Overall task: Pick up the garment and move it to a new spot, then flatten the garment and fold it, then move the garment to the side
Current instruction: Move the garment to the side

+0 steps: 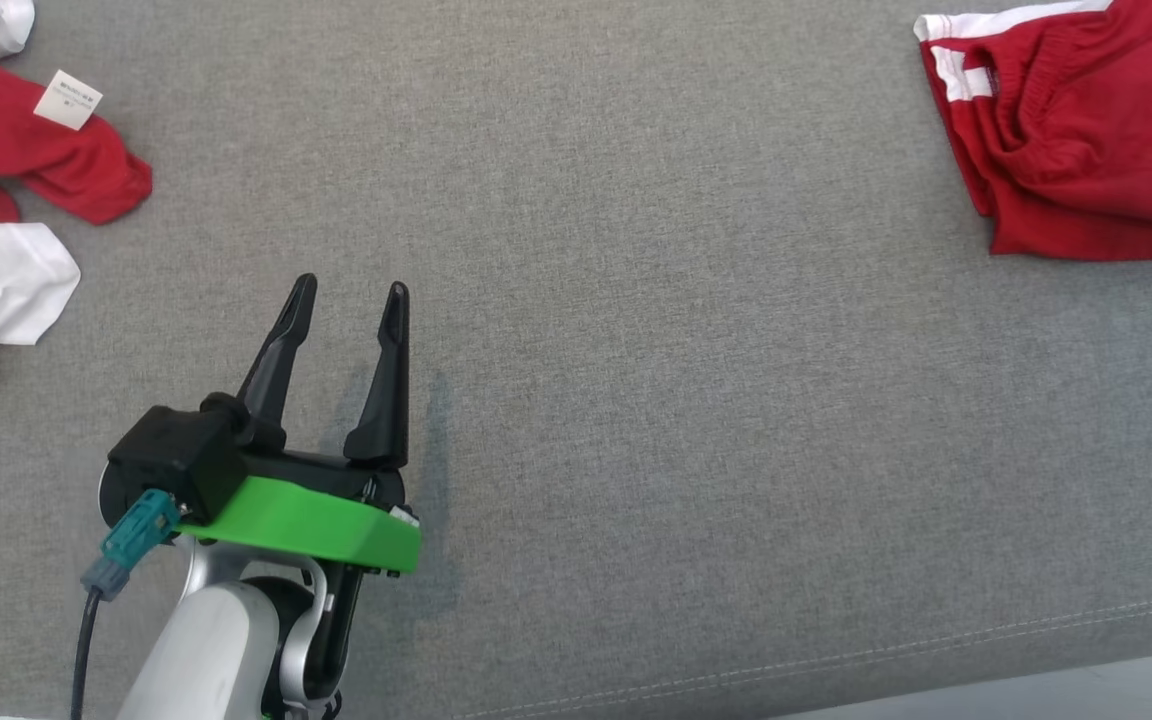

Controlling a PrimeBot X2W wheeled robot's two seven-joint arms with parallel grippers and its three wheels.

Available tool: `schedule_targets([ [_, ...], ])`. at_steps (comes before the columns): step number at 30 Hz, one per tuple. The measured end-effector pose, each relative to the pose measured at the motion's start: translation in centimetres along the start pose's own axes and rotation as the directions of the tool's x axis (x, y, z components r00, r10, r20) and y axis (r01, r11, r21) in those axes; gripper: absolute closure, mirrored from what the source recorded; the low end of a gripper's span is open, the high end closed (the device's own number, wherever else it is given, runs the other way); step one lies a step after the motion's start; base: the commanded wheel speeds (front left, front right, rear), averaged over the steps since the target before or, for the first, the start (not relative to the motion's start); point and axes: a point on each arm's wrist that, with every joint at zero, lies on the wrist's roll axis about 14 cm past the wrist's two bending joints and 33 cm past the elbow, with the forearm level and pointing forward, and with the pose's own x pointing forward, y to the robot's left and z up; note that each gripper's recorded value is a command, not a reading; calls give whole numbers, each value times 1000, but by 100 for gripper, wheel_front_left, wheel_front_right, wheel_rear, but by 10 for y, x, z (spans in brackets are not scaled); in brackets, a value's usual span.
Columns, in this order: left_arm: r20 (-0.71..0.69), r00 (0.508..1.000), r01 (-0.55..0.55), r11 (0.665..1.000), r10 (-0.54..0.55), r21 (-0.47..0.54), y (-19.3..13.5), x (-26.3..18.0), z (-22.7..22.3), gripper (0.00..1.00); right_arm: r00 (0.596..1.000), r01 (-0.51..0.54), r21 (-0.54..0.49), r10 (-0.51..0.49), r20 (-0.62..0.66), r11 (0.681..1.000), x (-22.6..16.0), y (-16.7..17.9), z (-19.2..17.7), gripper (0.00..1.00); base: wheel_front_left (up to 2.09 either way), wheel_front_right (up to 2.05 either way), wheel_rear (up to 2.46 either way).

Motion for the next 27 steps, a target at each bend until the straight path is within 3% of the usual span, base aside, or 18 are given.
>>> schedule_targets([
  [9,41,999,-7,1000,6,22,-1,-1,13,0,980,-120,-23,122,159,993,-21,45,57,0,0,0,0],
  [18,107,993,-51,998,46,36,7,-8,32,0,931,-180,25,162,328,983,-57,72,114,0,0,0,0],
  [22,129,990,-70,997,64,45,11,-12,40,0,915,-202,46,171,366,978,-77,82,119,0,0,0,0],
  [27,153,985,-92,995,84,48,14,-21,47,0,911,-253,108,199,361,961,-102,107,98,0,0,0,0],
])
